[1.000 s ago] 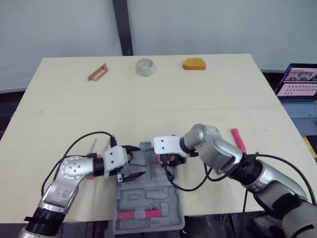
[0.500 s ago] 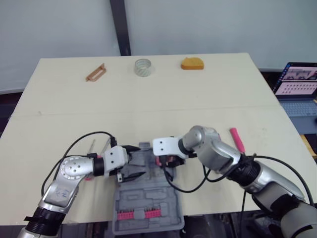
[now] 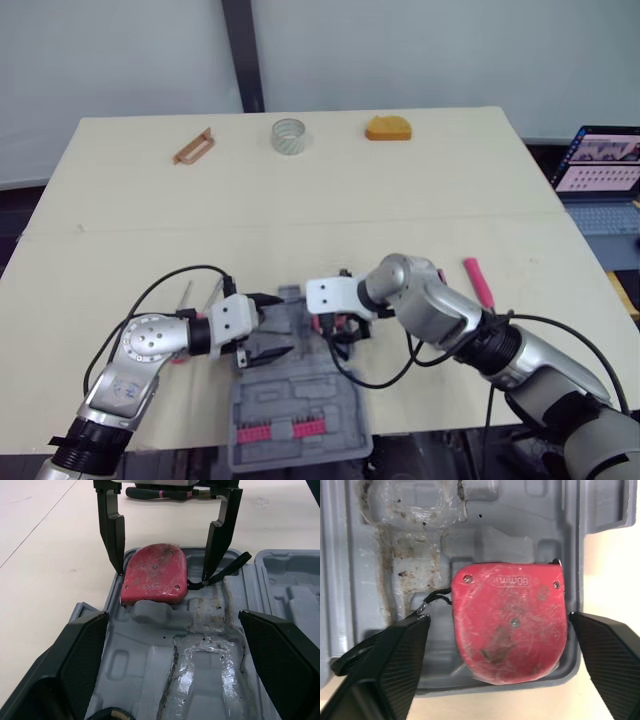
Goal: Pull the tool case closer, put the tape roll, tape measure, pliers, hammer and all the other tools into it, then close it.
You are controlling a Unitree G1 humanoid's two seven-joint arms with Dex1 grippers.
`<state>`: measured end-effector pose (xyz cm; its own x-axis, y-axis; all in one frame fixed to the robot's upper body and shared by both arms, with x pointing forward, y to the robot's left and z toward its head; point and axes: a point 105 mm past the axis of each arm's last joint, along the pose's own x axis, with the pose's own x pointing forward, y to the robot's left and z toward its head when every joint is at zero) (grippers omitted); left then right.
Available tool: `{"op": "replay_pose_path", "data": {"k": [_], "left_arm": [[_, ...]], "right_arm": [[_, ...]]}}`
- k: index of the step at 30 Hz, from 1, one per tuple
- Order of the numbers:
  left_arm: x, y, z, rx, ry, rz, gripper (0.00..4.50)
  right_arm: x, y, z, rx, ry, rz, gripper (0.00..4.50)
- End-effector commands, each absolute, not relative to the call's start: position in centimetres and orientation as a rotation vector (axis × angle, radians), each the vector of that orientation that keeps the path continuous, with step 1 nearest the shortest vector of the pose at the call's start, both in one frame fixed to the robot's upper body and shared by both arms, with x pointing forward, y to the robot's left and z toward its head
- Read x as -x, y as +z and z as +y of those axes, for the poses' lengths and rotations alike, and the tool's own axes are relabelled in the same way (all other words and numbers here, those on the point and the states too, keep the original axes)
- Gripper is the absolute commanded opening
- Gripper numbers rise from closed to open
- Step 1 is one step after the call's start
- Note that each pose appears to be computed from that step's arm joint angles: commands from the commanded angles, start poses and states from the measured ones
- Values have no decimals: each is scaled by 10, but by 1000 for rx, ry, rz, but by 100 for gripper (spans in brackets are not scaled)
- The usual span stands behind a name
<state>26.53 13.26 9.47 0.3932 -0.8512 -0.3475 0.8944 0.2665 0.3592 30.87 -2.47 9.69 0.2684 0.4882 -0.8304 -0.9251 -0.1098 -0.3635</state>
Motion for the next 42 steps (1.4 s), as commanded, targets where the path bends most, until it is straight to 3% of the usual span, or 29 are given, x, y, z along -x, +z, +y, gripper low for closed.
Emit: {"op": "replay_pose_path", "data": {"k": [1,6,11,14,17,27,42], "left_arm": [[-259,104,122,-553,-1211,45,450],[-256,106,118,-536,-1219,42,450],[-258,109,117,-522,-1214,33,450],[-260,110,117,-520,-1210,34,450],[-261,111,117,-518,-1207,32,450],[-263,112,118,-518,-1198,32,450],[-267,115,122,-526,-1188,41,450]], "right_arm": [[-299,126,-21,1075,1322,430,444],[-276,143,-26,980,1402,419,444],[-282,147,-21,859,1405,291,444],[-295,142,-22,749,1367,216,360],[-303,128,-28,684,1348,199,211],[-305,110,-31,558,1373,162,211],[-313,51,-52,477,1348,303,211]]}}
